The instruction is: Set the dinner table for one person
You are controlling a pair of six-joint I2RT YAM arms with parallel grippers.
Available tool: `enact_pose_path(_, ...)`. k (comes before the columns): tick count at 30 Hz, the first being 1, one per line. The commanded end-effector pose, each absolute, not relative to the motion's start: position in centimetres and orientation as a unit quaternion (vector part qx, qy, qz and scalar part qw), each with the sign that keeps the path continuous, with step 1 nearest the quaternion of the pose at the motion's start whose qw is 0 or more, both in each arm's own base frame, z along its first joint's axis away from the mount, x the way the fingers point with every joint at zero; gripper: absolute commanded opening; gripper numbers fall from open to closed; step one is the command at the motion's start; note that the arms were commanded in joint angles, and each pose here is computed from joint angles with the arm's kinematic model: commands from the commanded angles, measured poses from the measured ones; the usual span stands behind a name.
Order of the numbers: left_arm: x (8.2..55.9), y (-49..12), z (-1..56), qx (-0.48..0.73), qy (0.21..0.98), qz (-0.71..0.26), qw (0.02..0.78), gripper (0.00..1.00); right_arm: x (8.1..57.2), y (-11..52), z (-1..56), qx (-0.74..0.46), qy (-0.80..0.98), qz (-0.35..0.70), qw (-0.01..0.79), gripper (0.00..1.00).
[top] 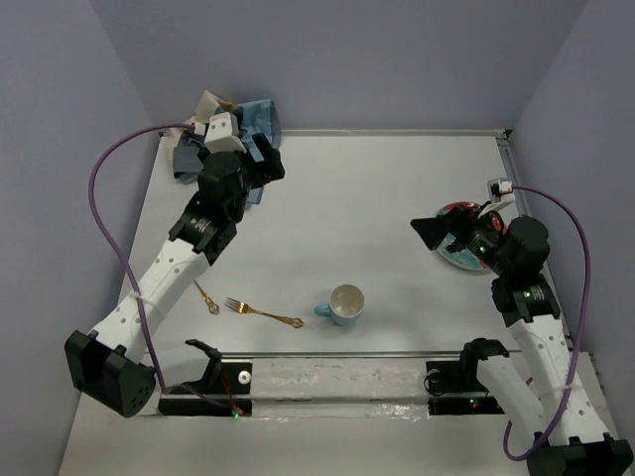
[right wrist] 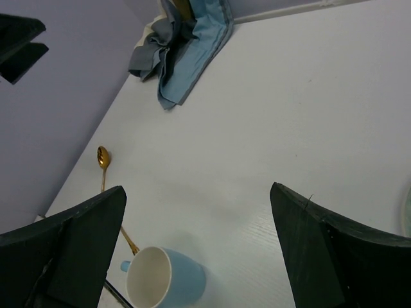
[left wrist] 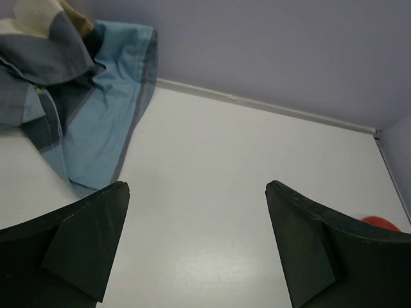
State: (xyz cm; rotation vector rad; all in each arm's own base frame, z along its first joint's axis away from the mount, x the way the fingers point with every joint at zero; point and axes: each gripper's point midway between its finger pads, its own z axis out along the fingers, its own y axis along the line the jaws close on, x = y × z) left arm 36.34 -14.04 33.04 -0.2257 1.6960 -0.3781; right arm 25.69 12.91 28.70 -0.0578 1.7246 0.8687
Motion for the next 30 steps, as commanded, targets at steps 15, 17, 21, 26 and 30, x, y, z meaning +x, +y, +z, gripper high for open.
enact_pose_path(15, 57.7, -0.7, 30.3, -0.197, 0.765, 0.098, 0.605, 0.94, 26.2, 12.9, 29.2, -0.031, 0.733, 0.364, 0.573, 0.97)
enact_pose_path(17, 59.3, 0.1, 30.3, -0.197, 0.763, 0.099, 0.607, 0.91, 26.3, 13.1, 29.1, -0.031, 0.736, 0.368, 0.568, 0.97)
enact_pose_path(21, 62.6, -0.6, 26.1, -0.165, 0.795, 0.103, 0.574, 0.84, 26.8, 13.2, 28.2, -0.028, 0.742, 0.368, 0.559, 0.96)
enact_pose_path(26, 66.5, -2.1, 21.1, -0.145, 0.824, 0.088, 0.541, 0.79, 27.0, 13.7, 27.7, -0.03, 0.747, 0.377, 0.546, 0.96)
enact_pose_path(30, 68.8, -2.8, 20.5, -0.143, 0.814, 0.071, 0.558, 0.74, 26.9, 14.0, 27.4, -0.03, 0.75, 0.382, 0.539, 0.95)
